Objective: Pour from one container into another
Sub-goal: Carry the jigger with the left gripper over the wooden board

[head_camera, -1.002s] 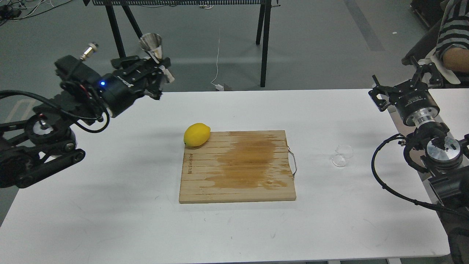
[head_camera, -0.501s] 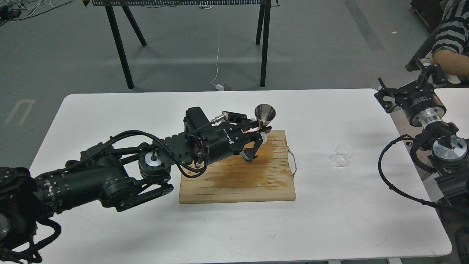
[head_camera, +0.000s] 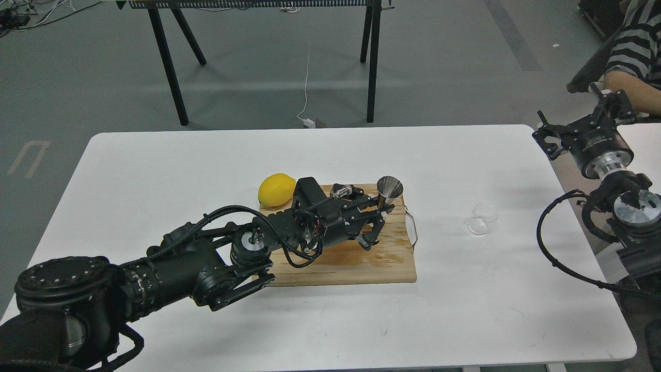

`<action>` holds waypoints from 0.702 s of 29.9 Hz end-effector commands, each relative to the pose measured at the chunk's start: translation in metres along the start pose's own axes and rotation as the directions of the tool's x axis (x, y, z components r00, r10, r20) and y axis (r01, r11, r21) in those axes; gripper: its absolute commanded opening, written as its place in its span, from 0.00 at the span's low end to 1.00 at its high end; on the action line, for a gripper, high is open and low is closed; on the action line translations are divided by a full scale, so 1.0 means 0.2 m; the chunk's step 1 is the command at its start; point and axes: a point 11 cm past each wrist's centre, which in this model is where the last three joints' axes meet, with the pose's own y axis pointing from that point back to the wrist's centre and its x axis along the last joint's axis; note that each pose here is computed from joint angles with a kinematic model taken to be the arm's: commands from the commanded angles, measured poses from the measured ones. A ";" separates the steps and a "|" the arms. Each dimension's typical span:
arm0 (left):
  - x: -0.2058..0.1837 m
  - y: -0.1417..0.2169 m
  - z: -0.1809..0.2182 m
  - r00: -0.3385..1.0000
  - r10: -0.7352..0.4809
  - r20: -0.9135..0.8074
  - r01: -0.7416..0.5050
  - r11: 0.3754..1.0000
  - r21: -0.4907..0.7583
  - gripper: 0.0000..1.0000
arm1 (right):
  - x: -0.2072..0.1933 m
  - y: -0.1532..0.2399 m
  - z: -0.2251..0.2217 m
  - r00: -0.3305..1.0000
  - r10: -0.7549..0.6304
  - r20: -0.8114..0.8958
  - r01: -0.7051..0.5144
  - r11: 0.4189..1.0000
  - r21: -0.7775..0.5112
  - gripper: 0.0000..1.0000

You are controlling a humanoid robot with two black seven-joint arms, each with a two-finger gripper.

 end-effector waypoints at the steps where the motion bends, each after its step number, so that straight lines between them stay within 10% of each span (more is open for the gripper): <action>1: -0.06 0.03 -0.08 0.999 -0.032 0.010 0.032 0.998 0.045 0.01 | 0.01 0.00 -0.01 1.000 0.003 -0.004 -0.003 1.000 0.000 1.00; 21: -0.19 0.07 0.06 0.998 -0.028 -0.056 0.029 0.999 0.017 0.05 | 0.01 0.01 -0.01 1.000 0.005 -0.004 -0.005 1.000 0.002 1.00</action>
